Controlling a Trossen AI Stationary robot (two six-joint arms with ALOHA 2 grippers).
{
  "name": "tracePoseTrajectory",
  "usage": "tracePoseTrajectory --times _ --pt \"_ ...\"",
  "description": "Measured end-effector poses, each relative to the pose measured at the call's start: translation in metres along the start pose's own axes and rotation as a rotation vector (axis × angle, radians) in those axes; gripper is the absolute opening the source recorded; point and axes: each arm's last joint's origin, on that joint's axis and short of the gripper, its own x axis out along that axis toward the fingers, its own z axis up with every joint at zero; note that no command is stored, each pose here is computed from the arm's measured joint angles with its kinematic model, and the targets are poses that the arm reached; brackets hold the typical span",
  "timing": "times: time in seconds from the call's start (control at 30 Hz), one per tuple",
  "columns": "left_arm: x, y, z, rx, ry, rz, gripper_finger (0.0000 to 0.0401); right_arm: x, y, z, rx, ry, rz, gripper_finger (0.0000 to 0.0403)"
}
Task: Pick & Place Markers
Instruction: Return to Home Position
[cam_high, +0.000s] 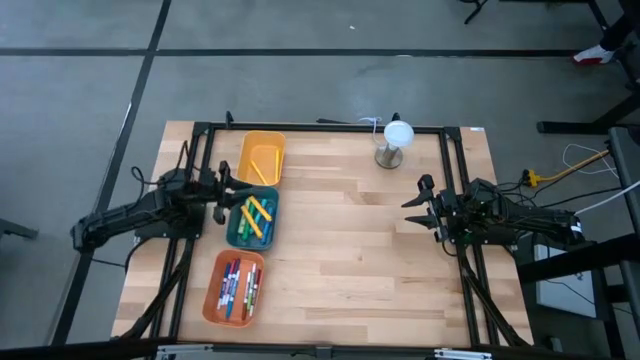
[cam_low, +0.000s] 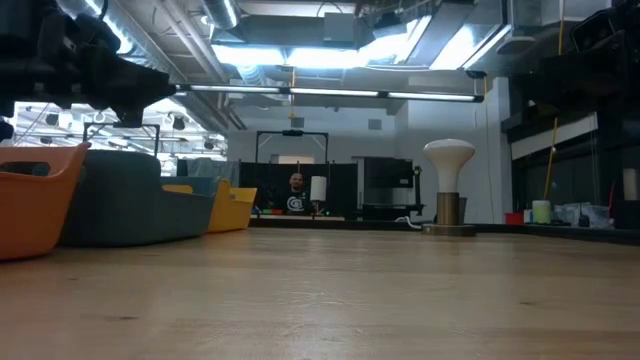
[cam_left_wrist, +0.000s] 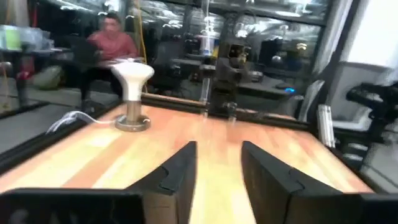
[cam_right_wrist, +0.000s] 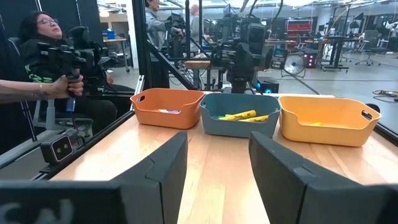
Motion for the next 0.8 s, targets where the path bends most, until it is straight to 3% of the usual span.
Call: tracePoseTrajectory --times 0.33,0.6,0.8 --pt "0.000 0.006 -0.001 0.098 0.014 0.087 0.0120 0.000 0.000 0.000 -0.001 -0.001 0.000 0.0170" --pt "-0.002 0.015 -0.003 0.098 0.012 0.392 0.0116 0.000 0.000 0.000 0.000 -0.001 0.000 0.0170" --pt "0.000 0.015 -0.007 0.144 0.069 0.353 0.0120 0.000 0.000 0.000 -0.001 -0.001 0.000 0.0170"
